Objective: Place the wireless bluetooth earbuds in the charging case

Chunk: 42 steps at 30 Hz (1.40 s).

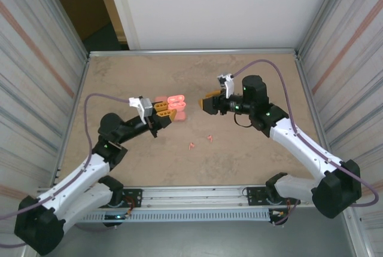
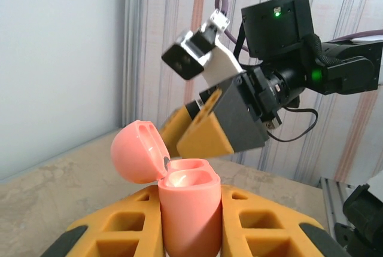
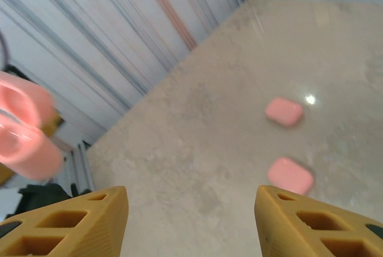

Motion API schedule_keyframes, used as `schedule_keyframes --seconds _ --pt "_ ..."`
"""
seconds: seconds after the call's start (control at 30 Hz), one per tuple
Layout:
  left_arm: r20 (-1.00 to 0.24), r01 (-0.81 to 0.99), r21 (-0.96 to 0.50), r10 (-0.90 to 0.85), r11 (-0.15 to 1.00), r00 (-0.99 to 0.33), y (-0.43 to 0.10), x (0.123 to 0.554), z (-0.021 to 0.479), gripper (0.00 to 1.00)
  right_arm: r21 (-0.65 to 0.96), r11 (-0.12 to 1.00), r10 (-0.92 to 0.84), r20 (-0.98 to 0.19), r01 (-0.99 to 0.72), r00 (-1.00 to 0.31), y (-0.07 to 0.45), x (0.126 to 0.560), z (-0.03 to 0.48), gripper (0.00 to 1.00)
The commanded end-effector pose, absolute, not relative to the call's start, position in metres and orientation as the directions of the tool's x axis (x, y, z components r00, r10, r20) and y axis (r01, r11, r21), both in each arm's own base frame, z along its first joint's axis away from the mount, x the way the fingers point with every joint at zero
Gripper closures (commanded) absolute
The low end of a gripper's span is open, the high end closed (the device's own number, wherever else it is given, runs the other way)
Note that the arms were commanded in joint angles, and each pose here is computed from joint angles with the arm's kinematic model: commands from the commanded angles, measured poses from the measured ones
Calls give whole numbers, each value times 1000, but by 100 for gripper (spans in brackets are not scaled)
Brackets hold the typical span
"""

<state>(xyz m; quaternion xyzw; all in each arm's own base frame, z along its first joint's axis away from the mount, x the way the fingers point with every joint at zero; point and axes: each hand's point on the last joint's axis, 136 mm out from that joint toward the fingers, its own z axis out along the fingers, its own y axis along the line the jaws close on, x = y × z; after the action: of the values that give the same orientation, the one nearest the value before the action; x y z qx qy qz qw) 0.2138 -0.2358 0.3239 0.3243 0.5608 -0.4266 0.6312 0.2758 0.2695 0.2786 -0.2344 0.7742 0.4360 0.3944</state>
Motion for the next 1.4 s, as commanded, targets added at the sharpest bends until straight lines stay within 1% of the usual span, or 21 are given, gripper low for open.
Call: schedule_keyframes --seconds 0.0,0.27,0.43,0.8,1.03,1.13,1.37 --pt "-987 883 -19 -148 468 57 -229 212 323 100 473 574 -106 -767 -668 -633 263 264 248 43" --pt "-983 878 0 -161 478 88 -224 207 331 100 458 618 -276 -635 -640 -721 279 239 177 47" --pt "-981 880 4 -168 475 95 -224 206 335 100 466 614 -369 -543 -637 -754 294 223 138 49" --pt "-981 882 1 -169 471 91 -224 205 334 100 489 622 -483 -375 -611 -791 310 209 80 54" --pt "-982 882 3 -167 471 92 -224 204 334 100 484 622 -523 -326 -615 -787 320 207 60 56" --pt "-982 881 2 -167 473 92 -224 204 334 100 475 627 -533 -316 -618 -785 321 209 54 58" --pt "-981 881 2 -171 474 94 -223 204 335 100 452 639 -544 -306 -622 -781 322 214 47 59"
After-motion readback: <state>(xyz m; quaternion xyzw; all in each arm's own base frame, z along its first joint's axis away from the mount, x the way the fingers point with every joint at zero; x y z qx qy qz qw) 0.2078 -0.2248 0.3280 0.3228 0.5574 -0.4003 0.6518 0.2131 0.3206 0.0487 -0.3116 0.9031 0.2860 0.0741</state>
